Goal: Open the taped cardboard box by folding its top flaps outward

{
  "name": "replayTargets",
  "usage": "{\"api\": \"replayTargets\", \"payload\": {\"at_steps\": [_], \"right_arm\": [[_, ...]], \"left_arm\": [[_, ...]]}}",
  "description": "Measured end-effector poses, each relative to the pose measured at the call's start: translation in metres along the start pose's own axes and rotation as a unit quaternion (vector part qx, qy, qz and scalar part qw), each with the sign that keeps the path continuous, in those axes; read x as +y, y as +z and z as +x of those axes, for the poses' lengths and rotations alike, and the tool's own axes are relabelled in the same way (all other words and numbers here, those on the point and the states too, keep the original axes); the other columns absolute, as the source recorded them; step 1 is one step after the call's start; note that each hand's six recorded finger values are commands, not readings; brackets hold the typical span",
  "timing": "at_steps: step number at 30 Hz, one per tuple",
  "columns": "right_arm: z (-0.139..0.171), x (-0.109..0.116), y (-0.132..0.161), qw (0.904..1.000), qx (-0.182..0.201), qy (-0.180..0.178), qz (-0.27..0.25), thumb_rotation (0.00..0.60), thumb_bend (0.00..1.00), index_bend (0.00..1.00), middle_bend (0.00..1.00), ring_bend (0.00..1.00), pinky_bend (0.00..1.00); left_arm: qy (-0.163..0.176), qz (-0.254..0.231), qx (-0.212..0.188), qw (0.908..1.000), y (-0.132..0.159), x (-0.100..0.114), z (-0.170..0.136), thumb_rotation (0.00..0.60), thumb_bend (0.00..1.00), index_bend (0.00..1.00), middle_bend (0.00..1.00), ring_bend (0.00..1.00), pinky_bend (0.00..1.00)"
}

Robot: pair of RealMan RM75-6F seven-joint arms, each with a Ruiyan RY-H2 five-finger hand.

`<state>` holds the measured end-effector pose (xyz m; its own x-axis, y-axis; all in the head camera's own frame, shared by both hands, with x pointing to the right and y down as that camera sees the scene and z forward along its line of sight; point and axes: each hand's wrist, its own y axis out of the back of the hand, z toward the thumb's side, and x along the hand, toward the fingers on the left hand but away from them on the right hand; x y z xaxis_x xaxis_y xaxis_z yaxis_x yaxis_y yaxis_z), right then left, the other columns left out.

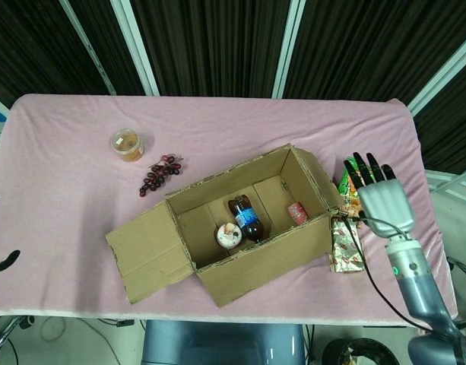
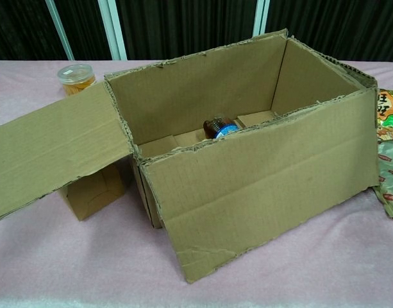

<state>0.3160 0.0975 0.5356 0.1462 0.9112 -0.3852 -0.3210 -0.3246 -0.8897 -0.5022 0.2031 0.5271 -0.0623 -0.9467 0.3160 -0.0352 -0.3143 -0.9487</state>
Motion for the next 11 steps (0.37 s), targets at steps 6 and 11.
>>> {"api": "replayTargets", "payload": {"at_steps": [6, 11], "right_arm": [[0.066, -0.018, -0.024, 0.9953, -0.017, -0.036, -0.088, 0.524, 0.22, 0.0, 0.0, 0.0, 0.22], [0.094, -0.041, -0.038, 0.993, -0.021, -0.047, -0.107, 0.503, 0.22, 0.0, 0.0, 0.0, 0.22]], "left_arm": [[0.01, 0.025, 0.007, 0.9996, -0.007, 0.003, -0.013, 0.6, 0.11, 0.0, 0.0, 0.0, 0.0], [0.007, 0.032, 0.016, 0.9993, -0.013, -0.005, -0.016, 0.6, 0.11, 0.0, 0.0, 0.0, 0.0]]}}
